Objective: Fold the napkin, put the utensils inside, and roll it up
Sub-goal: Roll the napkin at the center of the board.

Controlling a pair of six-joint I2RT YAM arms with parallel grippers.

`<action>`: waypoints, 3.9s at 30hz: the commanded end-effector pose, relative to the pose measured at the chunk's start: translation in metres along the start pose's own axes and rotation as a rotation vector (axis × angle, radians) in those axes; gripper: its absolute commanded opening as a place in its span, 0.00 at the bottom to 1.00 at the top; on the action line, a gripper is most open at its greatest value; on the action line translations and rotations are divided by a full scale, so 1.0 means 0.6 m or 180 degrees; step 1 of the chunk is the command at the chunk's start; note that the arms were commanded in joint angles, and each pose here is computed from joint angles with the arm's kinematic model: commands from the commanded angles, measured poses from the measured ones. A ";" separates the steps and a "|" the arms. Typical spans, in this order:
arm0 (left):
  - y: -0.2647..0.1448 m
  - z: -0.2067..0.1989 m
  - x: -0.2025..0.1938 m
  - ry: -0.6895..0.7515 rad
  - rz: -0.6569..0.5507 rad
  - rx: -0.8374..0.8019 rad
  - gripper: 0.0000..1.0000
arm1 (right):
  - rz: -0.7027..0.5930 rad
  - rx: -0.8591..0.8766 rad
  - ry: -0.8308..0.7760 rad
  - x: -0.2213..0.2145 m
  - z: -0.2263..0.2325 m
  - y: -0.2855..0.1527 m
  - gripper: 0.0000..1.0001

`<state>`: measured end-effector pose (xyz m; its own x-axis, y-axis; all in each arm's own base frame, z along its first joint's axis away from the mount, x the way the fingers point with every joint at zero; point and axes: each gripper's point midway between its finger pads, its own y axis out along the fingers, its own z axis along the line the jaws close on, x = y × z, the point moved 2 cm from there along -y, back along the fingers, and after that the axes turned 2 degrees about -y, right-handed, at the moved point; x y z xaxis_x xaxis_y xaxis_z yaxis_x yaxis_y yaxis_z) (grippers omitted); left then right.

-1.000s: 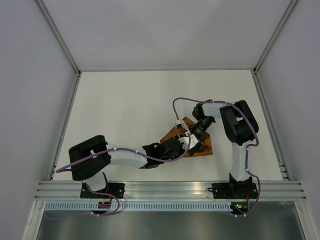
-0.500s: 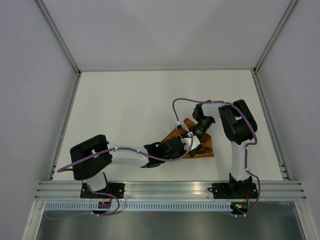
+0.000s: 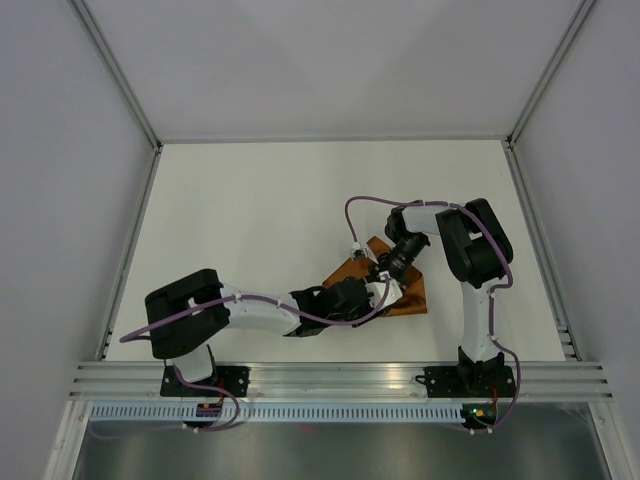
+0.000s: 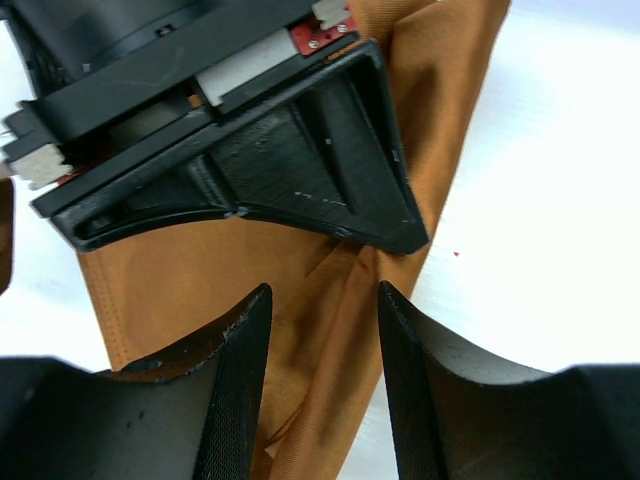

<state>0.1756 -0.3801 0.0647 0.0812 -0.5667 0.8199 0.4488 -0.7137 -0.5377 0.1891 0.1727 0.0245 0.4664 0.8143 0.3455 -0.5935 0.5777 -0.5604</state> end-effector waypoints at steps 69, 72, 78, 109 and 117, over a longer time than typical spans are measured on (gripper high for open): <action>0.051 -0.069 -0.059 -0.0935 0.0060 -0.1289 0.02 | -0.1178 -0.1822 -0.0175 0.043 -0.038 -0.273 0.48; 0.048 -0.053 -0.067 -0.1156 0.0023 -0.1364 0.02 | -0.1216 -0.1948 -0.0241 0.032 -0.029 -0.286 0.48; 0.052 -0.051 -0.078 -0.1401 0.0100 -0.1601 0.02 | -0.1231 -0.2084 -0.0442 0.010 -0.014 -0.281 0.48; 0.078 -0.041 -0.113 -0.1914 0.0305 -0.1903 0.02 | -0.0196 -0.2176 -0.1846 -0.004 0.033 -0.067 0.56; 0.080 -0.041 -0.118 -0.1932 0.0325 -0.1916 0.02 | -0.0040 -0.2192 -0.1824 -0.020 0.015 -0.031 0.54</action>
<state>0.1805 -0.4063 0.0253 0.5750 -0.3464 0.7412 -0.1070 -0.9300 -0.3516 0.1807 0.1472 0.0407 -0.0209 0.8177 0.5753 -0.0245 0.5749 -0.8179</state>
